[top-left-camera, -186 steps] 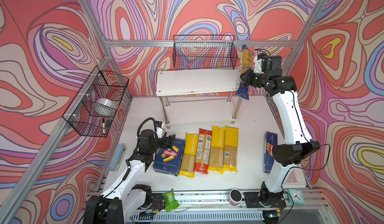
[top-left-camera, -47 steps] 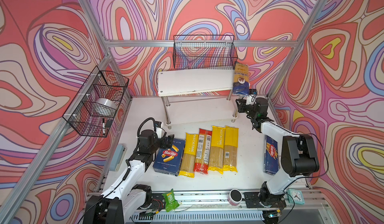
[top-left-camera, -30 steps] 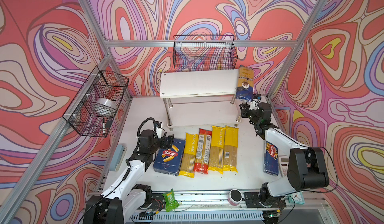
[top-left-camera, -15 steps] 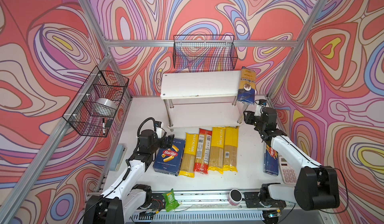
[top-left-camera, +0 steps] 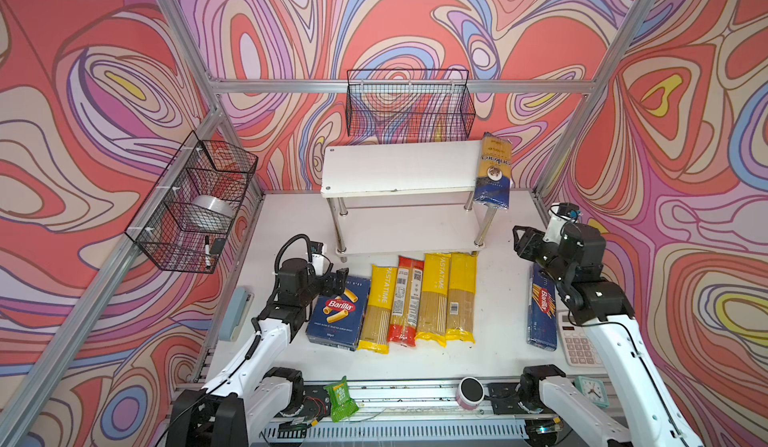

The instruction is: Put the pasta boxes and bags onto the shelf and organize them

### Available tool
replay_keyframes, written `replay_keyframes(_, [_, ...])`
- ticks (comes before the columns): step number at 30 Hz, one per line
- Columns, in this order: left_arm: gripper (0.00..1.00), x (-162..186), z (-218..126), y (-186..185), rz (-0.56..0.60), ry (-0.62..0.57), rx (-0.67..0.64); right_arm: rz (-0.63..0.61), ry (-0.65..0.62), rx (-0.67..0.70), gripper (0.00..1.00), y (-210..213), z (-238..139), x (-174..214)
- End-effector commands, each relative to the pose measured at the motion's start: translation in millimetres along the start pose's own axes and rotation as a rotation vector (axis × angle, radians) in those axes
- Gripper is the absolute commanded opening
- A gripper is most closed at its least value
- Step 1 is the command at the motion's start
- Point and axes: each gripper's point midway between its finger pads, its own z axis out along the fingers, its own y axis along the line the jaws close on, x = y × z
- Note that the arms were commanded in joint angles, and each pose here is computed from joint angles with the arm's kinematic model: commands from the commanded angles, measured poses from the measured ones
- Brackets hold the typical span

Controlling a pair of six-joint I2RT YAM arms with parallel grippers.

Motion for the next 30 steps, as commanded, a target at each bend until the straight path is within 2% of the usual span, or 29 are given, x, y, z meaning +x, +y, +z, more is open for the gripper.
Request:
replay_keyframes(1, [1.00, -4.4, -2.6, -0.2, 0.004, -0.011, 0.000, 0.050, 0.026, -0.079, 0.56, 20.6, -11.5, -11.2])
replay_keyframes(6, [1.00, -3.3, -3.1, 0.5, 0.001, -0.008, -0.005, 0.096, 0.023, -0.236, 0.59, 54.3, -6.1, -30.0])
replay_keyframes(17, [1.00, -3.2, -6.1, 1.8, 0.005, -0.017, -0.015, 0.179, 0.007, -0.400, 0.63, 84.8, 19.3, -49.7])
replay_keyframes(24, [1.00, -3.3, -5.9, 1.8, 0.004, -0.015, -0.015, 0.194, -0.004, -0.429, 0.63, 91.3, 21.1, -57.6])
replay_keyframes(30, [1.00, -3.2, -6.1, 1.3, 0.005, -0.016, -0.013, 0.212, 0.056, -0.415, 0.63, 88.9, 37.0, -47.1])
